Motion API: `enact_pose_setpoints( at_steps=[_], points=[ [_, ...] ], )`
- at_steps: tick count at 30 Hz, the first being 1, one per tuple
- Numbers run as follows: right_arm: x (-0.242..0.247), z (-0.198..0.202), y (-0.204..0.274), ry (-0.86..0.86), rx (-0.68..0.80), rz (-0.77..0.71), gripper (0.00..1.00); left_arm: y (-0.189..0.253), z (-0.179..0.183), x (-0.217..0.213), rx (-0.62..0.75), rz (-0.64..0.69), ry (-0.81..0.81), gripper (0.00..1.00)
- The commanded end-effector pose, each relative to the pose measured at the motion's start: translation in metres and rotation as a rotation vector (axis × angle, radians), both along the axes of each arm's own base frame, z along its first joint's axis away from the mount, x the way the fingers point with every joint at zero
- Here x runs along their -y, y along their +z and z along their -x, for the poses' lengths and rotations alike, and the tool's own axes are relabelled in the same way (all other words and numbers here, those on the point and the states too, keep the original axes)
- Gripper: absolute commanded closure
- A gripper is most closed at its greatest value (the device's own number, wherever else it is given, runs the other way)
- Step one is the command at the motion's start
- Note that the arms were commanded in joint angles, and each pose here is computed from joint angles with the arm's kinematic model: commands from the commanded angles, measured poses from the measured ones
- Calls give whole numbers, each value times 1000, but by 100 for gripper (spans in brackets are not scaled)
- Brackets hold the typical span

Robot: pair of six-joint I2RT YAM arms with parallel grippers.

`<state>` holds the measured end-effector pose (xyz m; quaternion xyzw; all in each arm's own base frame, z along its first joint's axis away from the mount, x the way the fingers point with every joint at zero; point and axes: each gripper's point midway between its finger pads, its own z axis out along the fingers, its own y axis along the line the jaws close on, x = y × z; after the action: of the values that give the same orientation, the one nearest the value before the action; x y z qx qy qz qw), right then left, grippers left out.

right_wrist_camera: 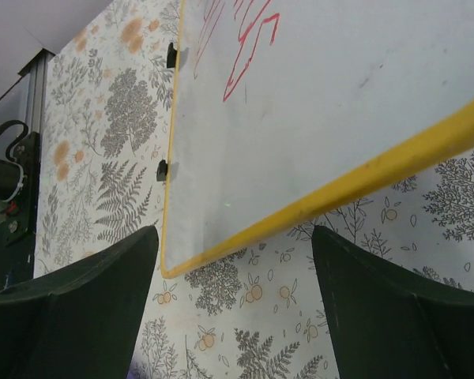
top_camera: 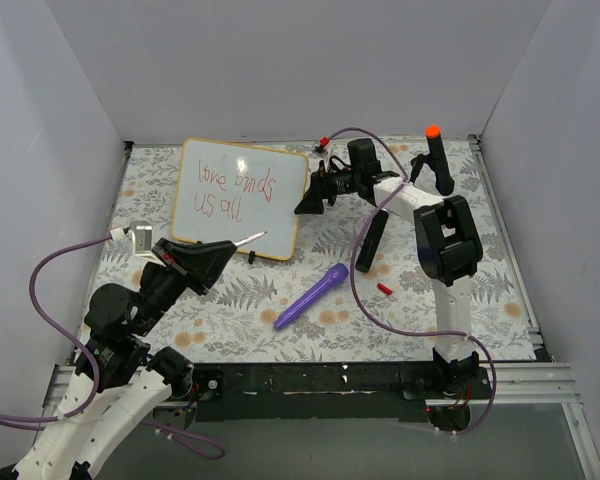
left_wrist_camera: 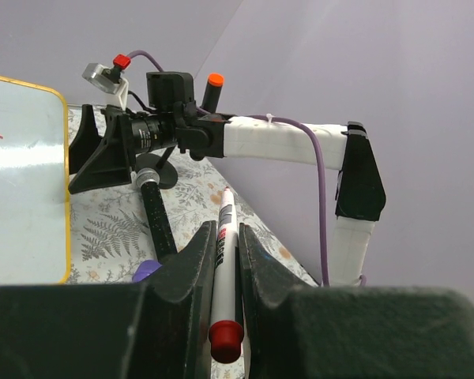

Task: Write a sentence on the whiteboard
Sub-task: Place the whiteboard on the whiteboard stand, then close the whiteboard marker at the center of the board.

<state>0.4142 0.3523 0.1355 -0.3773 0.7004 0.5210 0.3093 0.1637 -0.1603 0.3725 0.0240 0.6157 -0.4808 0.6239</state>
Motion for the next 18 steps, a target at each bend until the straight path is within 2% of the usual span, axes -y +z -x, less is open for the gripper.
enact_pose_setpoints(
  at_steps=[1,7,10,14,16,17,18],
  points=[
    [14,2,20,-22,132,40,13,-4,3,1,-1,-5,-18,100],
    [36,31,40,8,188,136,13,-6,4,2,12,-9,-23,100],
    [53,58,54,74,233,193,13,-7,5,5,27,-9,-39,100],
    [89,115,70,160,270,294,14,-6,9,12,58,6,-88,100],
    [107,127,67,137,322,361,13,-7,12,16,65,5,-119,100],
    [116,134,90,98,420,354,12,-7,13,18,73,7,-126,100],
    [126,146,73,82,406,383,11,-8,15,20,77,5,-144,100]
  ],
)
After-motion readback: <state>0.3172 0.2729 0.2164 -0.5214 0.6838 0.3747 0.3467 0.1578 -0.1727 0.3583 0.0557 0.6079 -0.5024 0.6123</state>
